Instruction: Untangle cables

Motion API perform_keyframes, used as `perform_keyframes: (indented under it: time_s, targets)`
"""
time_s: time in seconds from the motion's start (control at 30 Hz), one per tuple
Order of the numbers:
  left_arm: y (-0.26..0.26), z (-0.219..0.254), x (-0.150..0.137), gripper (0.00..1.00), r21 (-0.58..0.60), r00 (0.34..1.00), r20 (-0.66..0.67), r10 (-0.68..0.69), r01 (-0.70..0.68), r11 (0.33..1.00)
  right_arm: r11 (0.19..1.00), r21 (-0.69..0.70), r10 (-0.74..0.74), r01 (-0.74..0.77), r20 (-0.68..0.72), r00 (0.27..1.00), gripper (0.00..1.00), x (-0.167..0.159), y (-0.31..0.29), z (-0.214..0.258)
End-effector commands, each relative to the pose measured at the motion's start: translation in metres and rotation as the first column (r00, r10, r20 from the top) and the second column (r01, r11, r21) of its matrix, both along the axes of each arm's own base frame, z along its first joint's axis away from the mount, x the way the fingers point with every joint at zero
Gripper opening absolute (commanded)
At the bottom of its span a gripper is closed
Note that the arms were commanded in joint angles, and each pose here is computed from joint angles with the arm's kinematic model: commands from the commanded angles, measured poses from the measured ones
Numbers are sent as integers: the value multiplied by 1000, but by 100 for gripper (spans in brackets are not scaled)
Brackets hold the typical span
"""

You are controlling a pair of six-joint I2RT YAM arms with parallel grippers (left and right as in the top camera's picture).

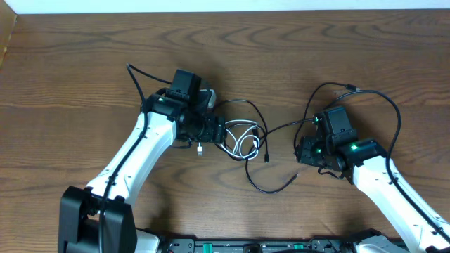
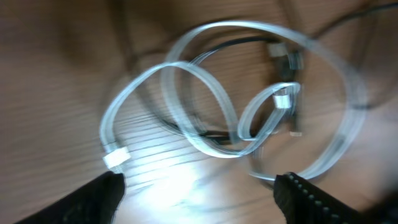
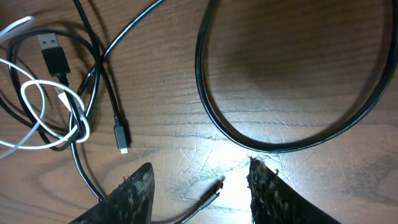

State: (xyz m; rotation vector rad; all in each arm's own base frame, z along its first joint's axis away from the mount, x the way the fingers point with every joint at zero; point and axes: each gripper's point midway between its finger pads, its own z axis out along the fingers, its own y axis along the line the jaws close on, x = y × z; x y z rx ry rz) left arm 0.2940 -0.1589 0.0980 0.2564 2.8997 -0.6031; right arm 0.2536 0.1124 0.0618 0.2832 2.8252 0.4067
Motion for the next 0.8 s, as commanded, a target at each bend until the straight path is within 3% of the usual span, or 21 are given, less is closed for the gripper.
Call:
perform_keyframes:
  time_s: [0.0, 0.07, 0.17, 0.27, 0.3, 0.4, 0.67, 0.73, 0.77]
  targets:
    - [-42, 48, -11, 79, -265, 982, 99, -162, 183, 947, 1000, -4, 14, -14, -2, 1000, 46, -1, -1, -2]
    - [-51, 70, -14, 79, -321, 959, 188, -213, 265, 909, 1000, -5, 14, -14, -1, 1000, 46, -1, -1, -2]
    - [-57, 101, -7, 79, -314, 906, 356, -230, 348, 884, 1000, -5, 13, -13, 0, 1000, 46, 0, -1, -1]
    - [-64, 112, -3, 78, -311, 879, 416, -232, 378, 872, 1000, -5, 13, -13, 0, 1000, 46, 0, -1, -1]
    - [-68, 112, -3, 73, -312, 875, 421, -240, 388, 867, 1000, -5, 13, -13, 0, 1000, 46, 0, -1, -1]
    - [-94, 93, -18, 57, -315, 870, 373, -323, 446, 838, 1000, -5, 13, -13, -1, 1000, 46, -1, -1, -1]
    - [-127, 38, -40, 55, -301, 869, 224, -441, 492, 817, 1000, -5, 14, -14, -2, 1000, 46, -1, -1, -2]
    - [-116, 13, -33, 53, -210, 887, 177, -427, 458, 864, 1000, -5, 14, -14, -2, 1000, 46, -1, -1, -2]
    - [-100, -7, -22, 53, -94, 903, 149, -403, 419, 903, 1000, -5, 14, -14, -2, 1000, 46, -1, -1, -2]
